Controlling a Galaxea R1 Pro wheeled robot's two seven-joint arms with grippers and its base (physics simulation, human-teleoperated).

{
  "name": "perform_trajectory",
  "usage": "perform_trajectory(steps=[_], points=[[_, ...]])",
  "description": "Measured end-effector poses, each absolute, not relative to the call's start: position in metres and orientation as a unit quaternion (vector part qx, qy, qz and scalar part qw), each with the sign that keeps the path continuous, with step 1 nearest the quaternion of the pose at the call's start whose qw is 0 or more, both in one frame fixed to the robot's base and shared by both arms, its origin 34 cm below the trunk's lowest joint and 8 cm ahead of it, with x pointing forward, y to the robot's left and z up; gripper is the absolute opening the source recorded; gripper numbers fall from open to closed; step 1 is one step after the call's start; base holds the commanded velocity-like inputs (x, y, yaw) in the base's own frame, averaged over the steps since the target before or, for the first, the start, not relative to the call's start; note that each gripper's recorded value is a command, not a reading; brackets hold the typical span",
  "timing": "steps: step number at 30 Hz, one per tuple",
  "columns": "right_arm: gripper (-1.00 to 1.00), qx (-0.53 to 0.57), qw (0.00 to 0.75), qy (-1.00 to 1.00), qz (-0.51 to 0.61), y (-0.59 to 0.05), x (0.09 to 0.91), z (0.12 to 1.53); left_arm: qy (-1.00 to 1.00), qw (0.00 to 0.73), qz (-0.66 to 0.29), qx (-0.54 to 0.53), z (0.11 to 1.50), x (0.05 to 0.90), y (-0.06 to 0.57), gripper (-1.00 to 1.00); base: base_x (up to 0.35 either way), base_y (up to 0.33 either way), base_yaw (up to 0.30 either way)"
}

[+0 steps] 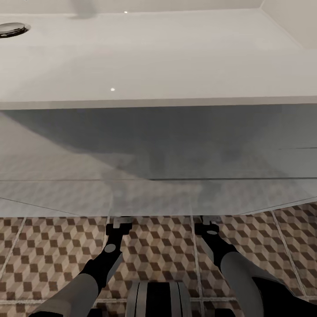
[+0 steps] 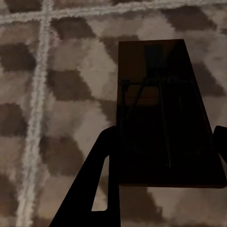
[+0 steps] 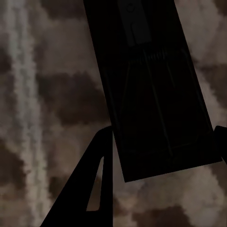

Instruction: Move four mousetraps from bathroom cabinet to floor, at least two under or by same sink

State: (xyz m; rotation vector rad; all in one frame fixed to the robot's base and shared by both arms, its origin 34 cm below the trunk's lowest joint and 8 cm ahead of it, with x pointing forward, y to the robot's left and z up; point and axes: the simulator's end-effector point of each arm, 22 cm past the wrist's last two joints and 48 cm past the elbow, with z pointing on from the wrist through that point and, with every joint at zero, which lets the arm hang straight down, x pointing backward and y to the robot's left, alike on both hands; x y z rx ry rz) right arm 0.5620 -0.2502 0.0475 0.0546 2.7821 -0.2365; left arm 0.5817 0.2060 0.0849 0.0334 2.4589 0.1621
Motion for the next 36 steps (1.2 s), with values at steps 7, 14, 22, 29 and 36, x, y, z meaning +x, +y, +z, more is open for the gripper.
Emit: perform_trajectory(steps=[7,14,22,29,36], points=[[-1.0,0.018,0.174,0.981,-0.083,-0.25,0.562,0.048,0.941,0.333,0.063,0.012,0.085,0.582,0.208,-1.0,0.0,0.0,0.0],[-1.0,0.016,0.181,0.98,-0.077,-0.238,0.567,0.049,0.94,0.335,0.069,0.013,0.085,0.583,0.217,-1.0,0.0,0.0,0.0],[-1.0,0.004,0.2,0.978,-0.058,-0.206,0.576,0.055,0.938,0.334,0.092,0.016,0.085,0.583,0.253,-1.0,0.0,0.0,0.0],[-1.0,-0.002,0.21,0.976,-0.05,-0.192,0.581,0.058,0.938,0.333,0.095,0.019,0.084,0.583,0.261,-1.0,0.0,0.0,0.0],[-1.0,-0.002,0.212,0.976,-0.05,-0.192,0.582,0.058,0.939,0.33,0.095,0.02,0.083,0.582,0.263,-1.0,0.0,0.0,0.0]])
